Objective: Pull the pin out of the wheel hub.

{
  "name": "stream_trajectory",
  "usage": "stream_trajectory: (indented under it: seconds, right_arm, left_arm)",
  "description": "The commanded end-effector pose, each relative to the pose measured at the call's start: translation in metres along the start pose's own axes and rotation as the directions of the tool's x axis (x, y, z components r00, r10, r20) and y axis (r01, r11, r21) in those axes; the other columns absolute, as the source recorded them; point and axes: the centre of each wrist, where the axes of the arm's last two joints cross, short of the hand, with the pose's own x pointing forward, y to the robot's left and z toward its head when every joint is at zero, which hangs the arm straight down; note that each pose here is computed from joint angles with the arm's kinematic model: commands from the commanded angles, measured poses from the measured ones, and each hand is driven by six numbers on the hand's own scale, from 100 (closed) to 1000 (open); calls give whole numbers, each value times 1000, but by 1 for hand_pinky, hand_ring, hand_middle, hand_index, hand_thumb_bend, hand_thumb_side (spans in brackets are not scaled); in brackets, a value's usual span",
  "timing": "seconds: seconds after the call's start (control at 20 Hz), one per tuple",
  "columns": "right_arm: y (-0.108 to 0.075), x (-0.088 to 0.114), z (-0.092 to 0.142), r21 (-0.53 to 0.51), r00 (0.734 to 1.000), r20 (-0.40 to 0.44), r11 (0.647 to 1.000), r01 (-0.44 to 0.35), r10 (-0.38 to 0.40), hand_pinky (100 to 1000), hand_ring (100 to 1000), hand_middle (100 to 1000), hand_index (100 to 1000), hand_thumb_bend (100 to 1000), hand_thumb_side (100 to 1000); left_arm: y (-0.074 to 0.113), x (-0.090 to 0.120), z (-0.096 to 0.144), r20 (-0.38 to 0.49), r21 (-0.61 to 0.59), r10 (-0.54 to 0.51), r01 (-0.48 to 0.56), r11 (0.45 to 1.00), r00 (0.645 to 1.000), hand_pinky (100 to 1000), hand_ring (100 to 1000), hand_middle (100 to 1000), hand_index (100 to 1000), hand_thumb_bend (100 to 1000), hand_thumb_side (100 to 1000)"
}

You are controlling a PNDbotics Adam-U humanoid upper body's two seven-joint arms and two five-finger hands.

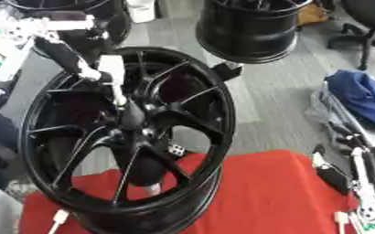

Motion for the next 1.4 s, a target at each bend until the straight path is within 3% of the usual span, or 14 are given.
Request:
stream_trajectory:
  seconds: [0.05, 0.25, 0.45, 0.65, 0.75, 0.9, 1.15, 1.3, 1.4]
  right_arm:
    - [-5, 2, -4, -11, 1000, 13, 1000, -5, 5, 751, 838, 1000, 896, 100, 264]
    - [-6, 0, -3, -13, 1000, 7, 1000, -9, 9, 751, 838, 1000, 896, 100, 264]
    - [-9, -3, -2, -24, 1000, -3, 1000, -18, 18, 751, 838, 1000, 896, 100, 266]
    - [-12, -6, -1, -35, 1000, -12, 999, -27, 27, 751, 838, 1000, 896, 100, 268]
    - [-12, -6, -1, -38, 1000, -13, 999, -29, 28, 751, 838, 1000, 896, 100, 268]
    - [-13, -7, -1, -44, 999, -16, 999, -31, 30, 751, 838, 1000, 896, 100, 268]
    - [-13, -6, 0, -46, 999, -17, 999, -28, 27, 751, 838, 1000, 896, 100, 266]
    - [-11, -6, 0, -42, 1000, -19, 999, -24, 23, 751, 838, 1000, 896, 100, 266]
    - [-10, -5, 0, -41, 1000, -17, 999, -19, 19, 751, 838, 1000, 896, 100, 266]
  left_arm:
    - [33, 8, 26, 63, -9, -116, 117, 993, 991, 682, 416, 340, 484, 488, 270]
    - [56, 15, 54, 49, 97, -139, 134, 986, 989, 687, 415, 340, 484, 491, 272]
    - [72, 15, 100, -4, 199, -155, 152, 968, 988, 695, 418, 342, 487, 497, 272]
    - [64, -1, 159, -123, 284, -110, 141, 948, 986, 690, 419, 345, 489, 500, 268]
    - [50, -16, 187, -198, 299, -56, 115, 947, 979, 684, 423, 350, 494, 501, 267]
    - [14, -50, 225, -330, 305, 76, 30, 952, 941, 670, 423, 353, 497, 498, 263]
    - [-64, -105, 258, -506, 318, 304, -153, 935, 807, 651, 447, 387, 526, 503, 259]
    - [-111, -126, 254, -552, 331, 398, -246, 911, 733, 670, 533, 494, 623, 545, 283]
    - [-135, -135, 246, -569, 345, 437, -280, 896, 697, 705, 672, 670, 774, 623, 334]
